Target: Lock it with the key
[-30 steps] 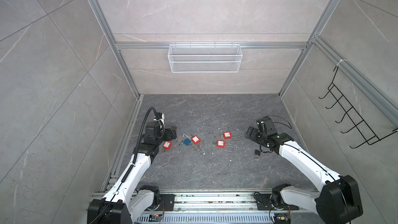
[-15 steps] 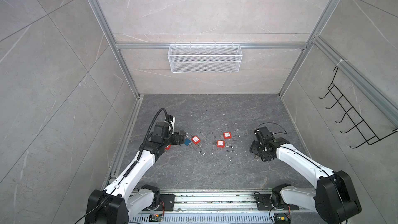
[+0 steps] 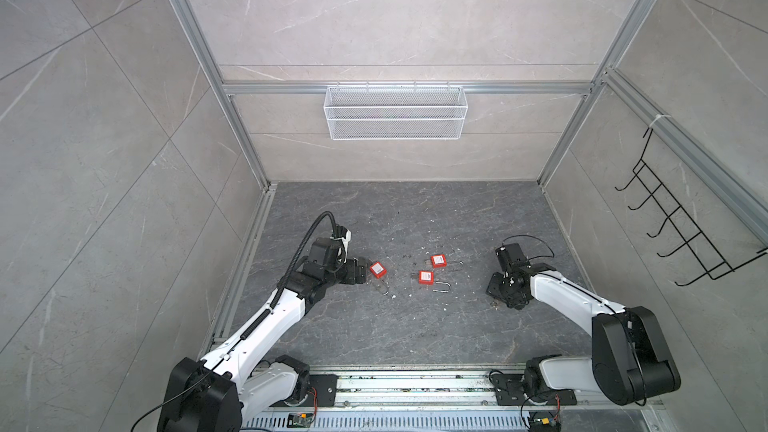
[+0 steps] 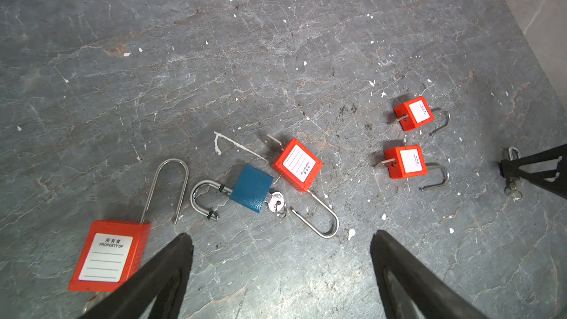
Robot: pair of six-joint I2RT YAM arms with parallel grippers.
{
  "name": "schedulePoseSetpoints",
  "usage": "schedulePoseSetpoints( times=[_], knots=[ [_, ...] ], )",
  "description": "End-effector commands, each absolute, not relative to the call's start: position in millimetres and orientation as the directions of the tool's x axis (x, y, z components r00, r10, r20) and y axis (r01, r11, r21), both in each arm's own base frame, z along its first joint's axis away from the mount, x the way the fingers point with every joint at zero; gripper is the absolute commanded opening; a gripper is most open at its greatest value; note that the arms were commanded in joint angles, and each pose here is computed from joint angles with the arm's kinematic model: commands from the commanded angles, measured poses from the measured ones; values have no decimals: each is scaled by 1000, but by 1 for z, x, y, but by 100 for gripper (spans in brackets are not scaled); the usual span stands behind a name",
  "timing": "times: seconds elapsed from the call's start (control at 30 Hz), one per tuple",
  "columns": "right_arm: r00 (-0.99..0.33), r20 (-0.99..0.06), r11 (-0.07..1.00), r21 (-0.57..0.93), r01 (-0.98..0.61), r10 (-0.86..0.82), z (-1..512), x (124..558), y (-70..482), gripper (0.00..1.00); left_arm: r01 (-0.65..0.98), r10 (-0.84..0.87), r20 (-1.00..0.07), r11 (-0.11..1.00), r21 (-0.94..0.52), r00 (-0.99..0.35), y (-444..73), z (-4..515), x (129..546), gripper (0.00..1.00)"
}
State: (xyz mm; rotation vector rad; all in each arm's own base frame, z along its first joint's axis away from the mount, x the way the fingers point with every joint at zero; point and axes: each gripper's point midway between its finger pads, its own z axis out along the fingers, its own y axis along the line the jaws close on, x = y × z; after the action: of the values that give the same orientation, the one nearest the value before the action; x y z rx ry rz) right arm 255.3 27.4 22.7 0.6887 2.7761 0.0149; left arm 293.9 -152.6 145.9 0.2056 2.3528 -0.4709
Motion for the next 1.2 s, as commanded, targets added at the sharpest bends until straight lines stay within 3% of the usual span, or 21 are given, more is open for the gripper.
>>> schedulePoseSetpoints(
  times=[0.0, 1.17],
  knots=[
    [-863, -256, 899, 69, 433, 435, 16, 254, 26, 62, 267, -13, -703, 920, -288, -711, -161, 165, 303, 92],
    [-894, -181, 911, 135, 390, 410, 0, 260, 39, 54, 276, 52, -694, 937, -215, -718, -177, 164, 300, 91]
  ],
)
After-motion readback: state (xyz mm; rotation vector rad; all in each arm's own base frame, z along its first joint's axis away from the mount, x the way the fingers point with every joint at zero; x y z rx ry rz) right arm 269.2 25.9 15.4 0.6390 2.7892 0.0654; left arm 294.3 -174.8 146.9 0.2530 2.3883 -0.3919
